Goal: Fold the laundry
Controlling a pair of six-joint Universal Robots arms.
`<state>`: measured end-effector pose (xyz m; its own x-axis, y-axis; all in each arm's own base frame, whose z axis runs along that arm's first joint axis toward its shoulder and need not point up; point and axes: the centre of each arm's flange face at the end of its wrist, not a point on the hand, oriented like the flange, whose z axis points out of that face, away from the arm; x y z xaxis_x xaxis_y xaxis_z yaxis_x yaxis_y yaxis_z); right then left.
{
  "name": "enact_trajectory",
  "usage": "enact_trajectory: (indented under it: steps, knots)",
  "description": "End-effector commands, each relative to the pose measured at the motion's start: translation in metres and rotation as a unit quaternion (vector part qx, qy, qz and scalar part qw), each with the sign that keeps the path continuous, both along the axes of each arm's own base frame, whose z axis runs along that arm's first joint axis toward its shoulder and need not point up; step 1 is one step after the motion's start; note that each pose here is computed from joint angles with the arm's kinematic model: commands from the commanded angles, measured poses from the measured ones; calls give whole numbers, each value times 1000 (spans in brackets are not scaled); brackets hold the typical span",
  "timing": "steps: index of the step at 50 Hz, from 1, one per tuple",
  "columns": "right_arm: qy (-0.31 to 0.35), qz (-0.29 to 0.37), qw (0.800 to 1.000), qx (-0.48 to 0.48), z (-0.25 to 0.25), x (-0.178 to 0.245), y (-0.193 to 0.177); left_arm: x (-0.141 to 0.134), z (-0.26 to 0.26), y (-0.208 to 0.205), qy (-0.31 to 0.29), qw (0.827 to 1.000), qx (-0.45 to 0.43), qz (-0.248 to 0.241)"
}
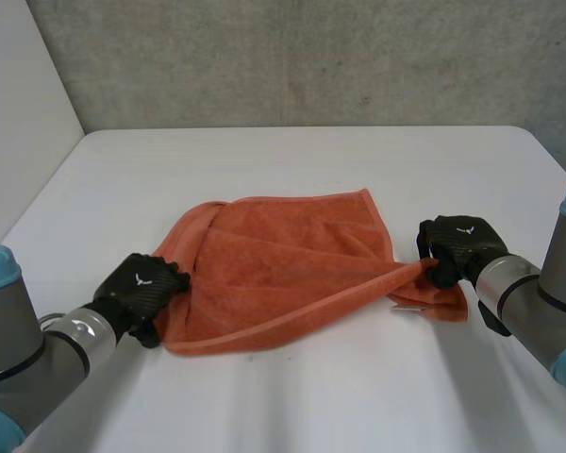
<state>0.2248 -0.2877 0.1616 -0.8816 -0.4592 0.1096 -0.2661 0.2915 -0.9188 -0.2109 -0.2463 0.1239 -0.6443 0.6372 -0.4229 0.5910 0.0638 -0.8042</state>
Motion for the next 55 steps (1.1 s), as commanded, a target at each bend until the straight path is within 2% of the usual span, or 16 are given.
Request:
enact_trajectory:
  steps: [1, 7, 14, 20, 26, 31, 35, 45, 55]
  knots:
    - [0, -1, 1000, 0, 0, -1, 0, -2, -5, -5, -1, 1000, 4, -1]
    - [-1, -5, 1000, -4, 2, -2, -3, 0, 1, -14, 3, 1000, -15, 6]
    - [-4, -20, 1000, -17, 13, -11, -9, 2, 50, -15, 31, 995, -89, 18]
    - [-1, -15, 999, -39, 37, -12, -3, 4, 69, -7, 63, 993, -96, 28]
    - [-2, -6, 999, -36, 47, -12, 7, 11, 58, 1, 64, 995, -67, 38]
    - [2, -2, 1000, -22, 38, -10, 10, 17, 49, 0, 60, 996, -49, 52]
    - [12, -3, 1000, 19, 12, -9, 6, 20, 43, -2, 59, 996, -37, 58]
    - [14, -5, 999, 30, 5, -10, 6, 30, 29, 20, 53, 996, 5, 72]
    - [14, -1, 999, 31, 4, -9, 7, 21, 19, 24, 67, 997, 31, 31]
